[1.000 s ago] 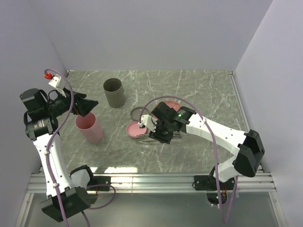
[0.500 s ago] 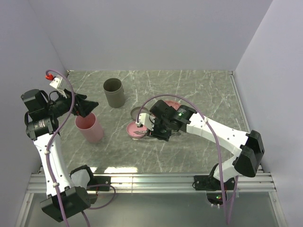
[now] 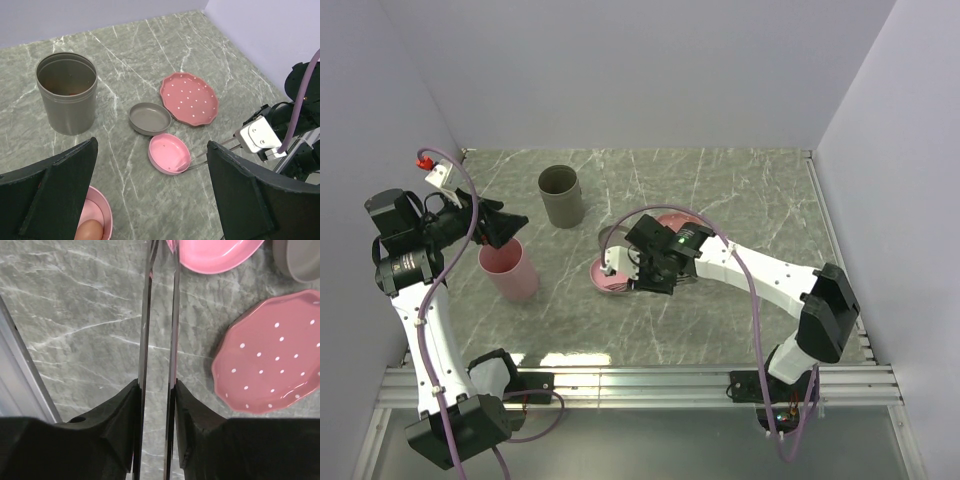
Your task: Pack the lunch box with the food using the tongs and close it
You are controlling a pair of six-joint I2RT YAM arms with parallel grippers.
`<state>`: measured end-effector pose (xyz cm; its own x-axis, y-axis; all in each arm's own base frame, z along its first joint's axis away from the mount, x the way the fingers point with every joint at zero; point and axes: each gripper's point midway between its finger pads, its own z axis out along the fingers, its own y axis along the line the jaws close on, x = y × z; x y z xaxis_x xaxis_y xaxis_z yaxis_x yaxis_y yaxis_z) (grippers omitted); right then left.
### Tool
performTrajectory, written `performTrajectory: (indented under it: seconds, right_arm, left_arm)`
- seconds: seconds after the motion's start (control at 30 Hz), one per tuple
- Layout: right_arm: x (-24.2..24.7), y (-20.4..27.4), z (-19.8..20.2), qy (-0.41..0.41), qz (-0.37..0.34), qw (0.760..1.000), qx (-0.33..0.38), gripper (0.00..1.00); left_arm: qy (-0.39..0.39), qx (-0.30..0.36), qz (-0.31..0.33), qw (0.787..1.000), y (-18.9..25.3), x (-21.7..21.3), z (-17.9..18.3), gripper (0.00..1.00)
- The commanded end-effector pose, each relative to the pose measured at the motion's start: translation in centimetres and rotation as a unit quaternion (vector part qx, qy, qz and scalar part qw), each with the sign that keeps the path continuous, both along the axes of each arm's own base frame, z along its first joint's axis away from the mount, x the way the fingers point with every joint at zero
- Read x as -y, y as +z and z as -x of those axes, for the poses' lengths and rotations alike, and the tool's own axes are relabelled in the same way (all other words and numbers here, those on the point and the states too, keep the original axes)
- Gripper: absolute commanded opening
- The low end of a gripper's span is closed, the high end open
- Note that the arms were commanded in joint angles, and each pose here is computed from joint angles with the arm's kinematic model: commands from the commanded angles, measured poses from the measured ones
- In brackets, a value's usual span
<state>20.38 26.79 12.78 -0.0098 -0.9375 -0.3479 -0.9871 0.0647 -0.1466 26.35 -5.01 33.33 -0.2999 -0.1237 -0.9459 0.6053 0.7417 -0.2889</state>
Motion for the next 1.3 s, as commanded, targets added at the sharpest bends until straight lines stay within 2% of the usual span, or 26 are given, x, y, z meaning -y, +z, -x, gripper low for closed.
performTrajectory:
  seconds: [0.0, 0.27, 0.47, 0.73, 0.93, 1.07, 1.13, 1.27]
  right_arm:
    - [-1.5, 1.4, -1.2, 0.018, -0.016, 0.999, 0.031, 0.38]
    - [-1.7, 0.8, -1.9, 0.021, 0.003, 0.999, 0.036, 0.27]
    - [-2.4, 1.9, -1.2, 0.020, -0.017, 0.999, 0.019, 0.00]
    - [-3.9, 5.0, 1.0, 0.010, -0.099, 0.994, -0.055, 0.00]
    - [-3.9, 7.5, 0.1, -0.033, -0.163, 0.979, -0.114, 0.00]
    - [-3.9, 11.5, -0.7, -0.051, -0.246, 0.952, -0.177, 0.00]
    - [-3.2, 13.7, -2.1, -0.074, -0.287, 0.937, -0.188, 0.00]
    - [-2.7, 17.0, -3.5, -0.087, -0.355, 0.907, -0.208, 0.00]
  left_arm:
    - [-0.004, 0.014, -0.006, 1.000, 0.4, 0.1, 0.0, 0.96]
    - [0.001, 0.014, -0.007, 1.000, 0.5, -0.1, -0.2, 0.96]
    - [-0.003, 0.016, -0.008, 1.000, 0.6, 0.1, -0.1, 0.96]
    - [-0.025, 0.021, 0.007, 0.999, 1.1, 0.8, 0.5, 0.96]
    - [-0.041, 0.032, 0.034, 0.998, 2.0, 1.6, 1.2, 0.96]
    - [-0.051, 0.035, 0.055, 0.997, 2.5, 2.1, 1.4, 0.97]
    - [-0.052, 0.023, 0.087, 0.995, 3.0, 2.5, 1.8, 0.97]
    - [-0.042, 0.044, 0.124, 0.990, 4.3, 2.7, 2.0, 0.98]
